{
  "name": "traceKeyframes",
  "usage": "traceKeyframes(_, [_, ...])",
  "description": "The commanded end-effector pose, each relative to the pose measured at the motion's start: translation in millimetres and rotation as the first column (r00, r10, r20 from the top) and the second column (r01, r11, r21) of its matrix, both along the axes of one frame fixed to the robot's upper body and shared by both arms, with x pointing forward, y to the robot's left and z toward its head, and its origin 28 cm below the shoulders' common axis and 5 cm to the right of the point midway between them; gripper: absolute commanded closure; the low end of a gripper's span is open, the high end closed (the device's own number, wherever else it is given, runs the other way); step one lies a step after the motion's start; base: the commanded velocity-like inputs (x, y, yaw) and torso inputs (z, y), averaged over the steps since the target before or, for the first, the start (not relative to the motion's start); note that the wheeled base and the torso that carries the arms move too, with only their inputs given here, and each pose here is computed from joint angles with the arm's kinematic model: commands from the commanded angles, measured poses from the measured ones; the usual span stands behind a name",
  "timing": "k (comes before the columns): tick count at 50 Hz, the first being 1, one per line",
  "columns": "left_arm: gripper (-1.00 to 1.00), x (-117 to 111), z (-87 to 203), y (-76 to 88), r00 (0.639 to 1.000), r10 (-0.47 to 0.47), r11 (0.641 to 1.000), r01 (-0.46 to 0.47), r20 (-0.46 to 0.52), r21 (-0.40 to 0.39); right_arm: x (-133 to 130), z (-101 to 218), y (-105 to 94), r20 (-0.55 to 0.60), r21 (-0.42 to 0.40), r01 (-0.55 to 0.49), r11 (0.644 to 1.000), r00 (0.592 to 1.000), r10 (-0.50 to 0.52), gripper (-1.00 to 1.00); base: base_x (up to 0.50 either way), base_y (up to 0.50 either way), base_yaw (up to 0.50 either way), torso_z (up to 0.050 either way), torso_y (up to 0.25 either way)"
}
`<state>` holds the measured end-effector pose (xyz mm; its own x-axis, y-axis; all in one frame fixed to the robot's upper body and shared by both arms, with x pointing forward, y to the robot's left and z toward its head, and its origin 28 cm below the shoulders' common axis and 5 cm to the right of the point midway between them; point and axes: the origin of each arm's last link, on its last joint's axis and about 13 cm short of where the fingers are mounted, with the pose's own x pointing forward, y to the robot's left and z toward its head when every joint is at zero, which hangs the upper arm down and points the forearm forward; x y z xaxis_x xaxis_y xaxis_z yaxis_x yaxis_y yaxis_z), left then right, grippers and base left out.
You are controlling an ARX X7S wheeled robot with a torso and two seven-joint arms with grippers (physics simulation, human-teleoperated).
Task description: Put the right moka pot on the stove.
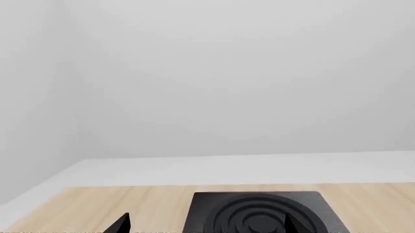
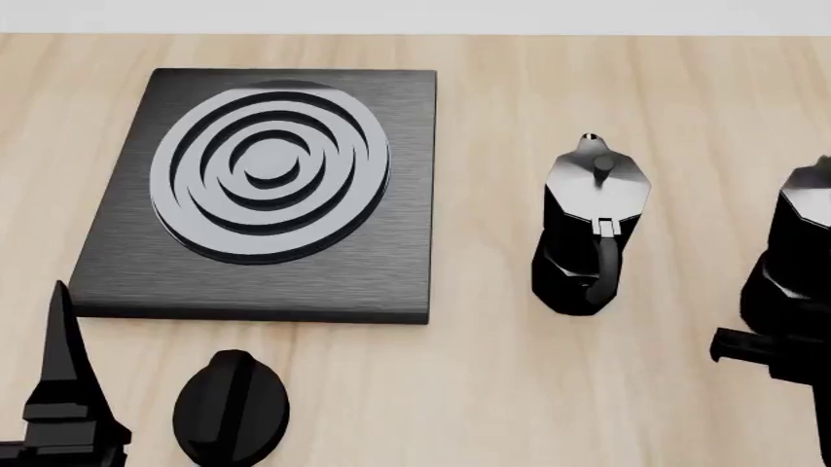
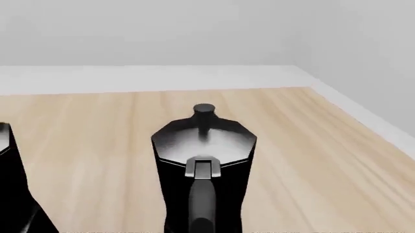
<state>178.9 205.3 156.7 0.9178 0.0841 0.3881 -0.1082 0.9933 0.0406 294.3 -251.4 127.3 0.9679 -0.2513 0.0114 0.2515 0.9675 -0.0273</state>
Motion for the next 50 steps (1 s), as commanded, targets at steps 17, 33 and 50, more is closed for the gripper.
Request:
traceKeyframes(17, [-1.00,0,-1,-0.1,1.000,0.001,1.000,-0.001,-0.004,0.006,-73,15,18.9,0.130,-0.047,-0.081,0.996,0.988,0.086,1.00,0.00,0.00,0.00,0.000,0.000])
traceKeyframes(33, [-1.00,1,-2,-0.3,1.000,0.001,1.000,-0.001,-0.006,0.011,-108,14,30.2,0.167,-0.092,-0.114,0.989,0.978,0.129,1.00,0.00,0.00,0.00,0.000,0.001])
traceKeyframes(50, [-1.00,1,-3,-0.4,1.000,0.004,1.000,-0.004,-0.008,0.015,-140,31,48.3,0.232,-0.135,-0.195,0.972,0.947,0.222,1.00,0.00,0.00,0.00,0.000,0.001])
